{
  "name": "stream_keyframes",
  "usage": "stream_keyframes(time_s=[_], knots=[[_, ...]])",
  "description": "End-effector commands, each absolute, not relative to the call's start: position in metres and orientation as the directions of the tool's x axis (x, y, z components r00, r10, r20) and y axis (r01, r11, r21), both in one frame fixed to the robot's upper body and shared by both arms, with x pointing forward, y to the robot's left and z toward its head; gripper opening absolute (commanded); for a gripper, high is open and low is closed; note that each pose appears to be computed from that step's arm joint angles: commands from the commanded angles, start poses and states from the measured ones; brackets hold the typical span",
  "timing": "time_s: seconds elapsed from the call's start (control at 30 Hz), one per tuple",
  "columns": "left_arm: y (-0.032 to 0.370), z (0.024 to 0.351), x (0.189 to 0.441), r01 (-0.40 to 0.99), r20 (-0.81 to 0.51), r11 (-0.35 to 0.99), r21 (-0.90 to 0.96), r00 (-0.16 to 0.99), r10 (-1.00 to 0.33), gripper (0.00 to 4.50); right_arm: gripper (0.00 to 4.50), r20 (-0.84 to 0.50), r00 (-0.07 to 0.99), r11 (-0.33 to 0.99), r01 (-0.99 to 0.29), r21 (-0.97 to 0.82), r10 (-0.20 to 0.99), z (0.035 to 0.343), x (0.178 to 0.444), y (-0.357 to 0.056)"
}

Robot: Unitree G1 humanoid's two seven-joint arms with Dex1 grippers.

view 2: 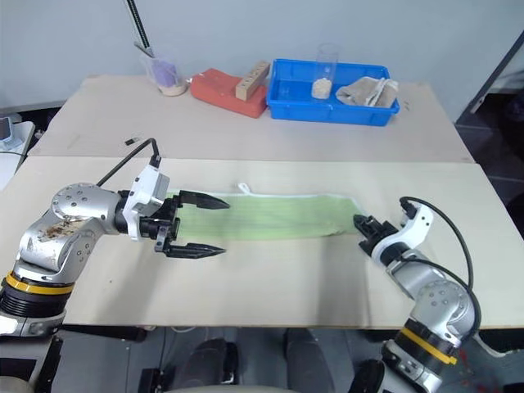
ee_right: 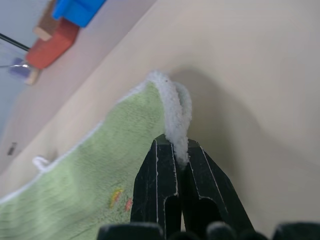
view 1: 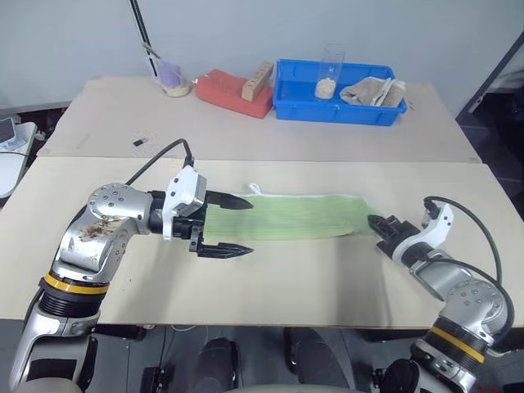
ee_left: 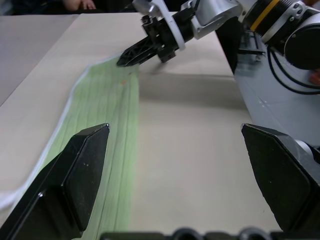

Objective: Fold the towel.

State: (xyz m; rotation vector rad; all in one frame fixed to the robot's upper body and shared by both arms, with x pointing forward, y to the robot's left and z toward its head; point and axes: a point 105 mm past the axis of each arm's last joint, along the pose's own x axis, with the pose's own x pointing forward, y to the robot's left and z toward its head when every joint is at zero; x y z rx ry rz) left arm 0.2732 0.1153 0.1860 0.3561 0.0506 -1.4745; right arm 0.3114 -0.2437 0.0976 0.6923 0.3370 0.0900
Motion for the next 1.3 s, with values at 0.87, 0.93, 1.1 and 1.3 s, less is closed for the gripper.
stream_keyframes(time_s=[0.87,0.93,1.1,1.3], knots=[[0.144,0.202,0.248,0.920,-0.186,0.326,0.218,0.367,-0.911,4.50,0.02,-0.343,0.606,0.579,-0.793,-0.188,0.718,0.133,0.315,-0.058],[0.146,0.200,0.249,0.911,-0.185,0.348,0.222,0.390,-0.902,4.50,0.02,-0.340,0.605,0.582,-0.793,-0.180,0.720,0.132,0.316,-0.055],[0.149,0.195,0.251,0.895,-0.174,0.395,0.209,0.431,-0.885,4.50,1.68,-0.316,0.586,0.567,-0.808,-0.159,0.746,0.135,0.313,-0.045],[0.156,0.185,0.256,0.854,-0.165,0.494,0.165,0.518,-0.839,4.50,3.73,-0.298,0.524,0.500,-0.852,-0.157,0.798,0.142,0.303,-0.034]])
